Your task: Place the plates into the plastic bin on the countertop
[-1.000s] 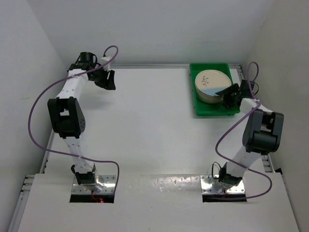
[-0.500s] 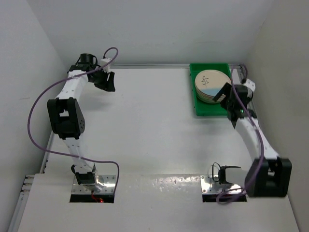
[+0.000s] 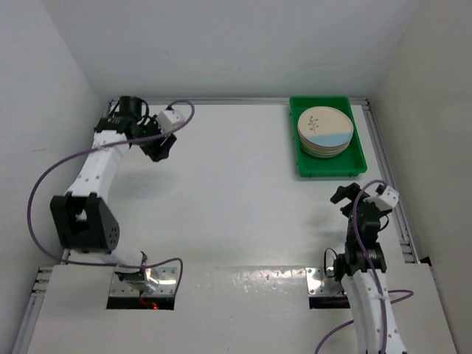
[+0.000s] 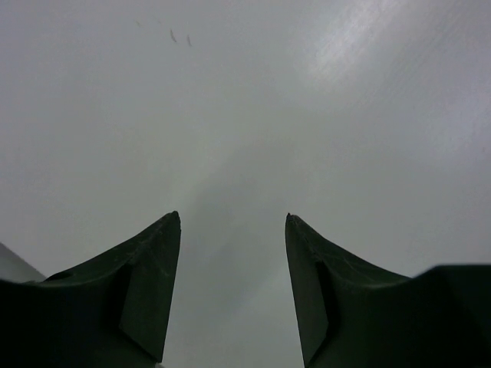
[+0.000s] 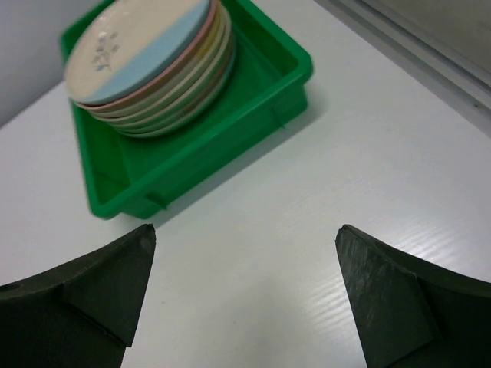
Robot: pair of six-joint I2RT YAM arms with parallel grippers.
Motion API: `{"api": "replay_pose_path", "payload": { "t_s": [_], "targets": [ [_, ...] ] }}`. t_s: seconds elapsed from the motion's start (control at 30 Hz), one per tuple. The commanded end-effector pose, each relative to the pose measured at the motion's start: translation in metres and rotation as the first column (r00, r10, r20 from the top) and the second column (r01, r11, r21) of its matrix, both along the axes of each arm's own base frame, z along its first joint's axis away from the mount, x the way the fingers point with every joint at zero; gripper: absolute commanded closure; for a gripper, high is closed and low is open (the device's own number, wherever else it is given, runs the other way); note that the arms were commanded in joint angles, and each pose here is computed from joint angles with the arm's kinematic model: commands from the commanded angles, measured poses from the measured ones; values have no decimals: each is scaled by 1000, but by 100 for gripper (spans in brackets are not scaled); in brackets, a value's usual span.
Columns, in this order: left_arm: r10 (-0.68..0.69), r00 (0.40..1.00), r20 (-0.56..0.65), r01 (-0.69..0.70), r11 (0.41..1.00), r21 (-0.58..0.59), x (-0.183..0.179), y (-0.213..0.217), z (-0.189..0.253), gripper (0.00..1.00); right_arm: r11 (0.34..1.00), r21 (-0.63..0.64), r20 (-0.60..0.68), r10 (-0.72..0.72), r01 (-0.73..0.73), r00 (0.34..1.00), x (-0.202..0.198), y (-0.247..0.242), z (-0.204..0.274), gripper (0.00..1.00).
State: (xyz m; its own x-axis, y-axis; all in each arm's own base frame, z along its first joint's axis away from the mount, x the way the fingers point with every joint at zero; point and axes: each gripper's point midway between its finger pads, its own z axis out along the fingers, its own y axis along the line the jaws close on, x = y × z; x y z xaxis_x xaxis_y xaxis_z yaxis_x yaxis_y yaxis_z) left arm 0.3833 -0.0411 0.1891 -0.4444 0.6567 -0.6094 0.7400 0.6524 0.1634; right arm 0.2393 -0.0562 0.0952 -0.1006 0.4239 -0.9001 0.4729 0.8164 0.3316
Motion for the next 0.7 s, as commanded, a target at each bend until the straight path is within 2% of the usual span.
{"api": "replay_pose_path", "payload": {
  "t_s": [0.0,0.03,0.07,0.13,0.17,0.23,0.27,0.3,0.37,0.43,0.5,0.67],
  "targets": [
    [-68,998,11,67,994,83,-57,8,-24,41,993,27,66,110,-112,992,1,20,3,1],
    [-76,997,10,75,995,70,-71,6,-35,41,988,59,106,136,-143,985,1,28,8,1],
    [-82,996,23,81,995,60,-96,4,-56,41,986,88,83,138,-145,987,-5,31,-3,1],
    [-92,993,68,89,995,47,-114,1,-69,39,979,114,116,156,-169,981,-8,38,0,1],
    [-97,992,80,94,995,40,-125,-1,-88,36,976,128,77,167,-176,983,-13,40,-11,1],
    [-34,984,174,27,999,43,-127,4,-82,28,954,117,117,263,-276,958,-14,56,4,1],
    [8,981,195,-17,999,45,-127,9,-84,15,931,103,130,337,-351,933,-14,68,8,1],
    [50,974,223,-61,997,43,-124,13,-90,9,919,110,160,359,-378,919,-13,74,15,1],
    [151,960,234,-163,986,33,-121,23,-94,9,929,171,180,297,-327,938,-13,69,19,1],
    [184,954,237,-189,982,2,-117,22,-92,9,933,222,118,262,-283,958,-20,66,11,1],
    [242,947,210,-237,970,-49,-115,19,-94,4,936,287,76,189,-203,979,-24,59,8,1],
    [256,938,235,-240,966,-98,-108,14,-86,1,938,312,-43,172,-150,984,-29,57,1,1]
  ]
}}
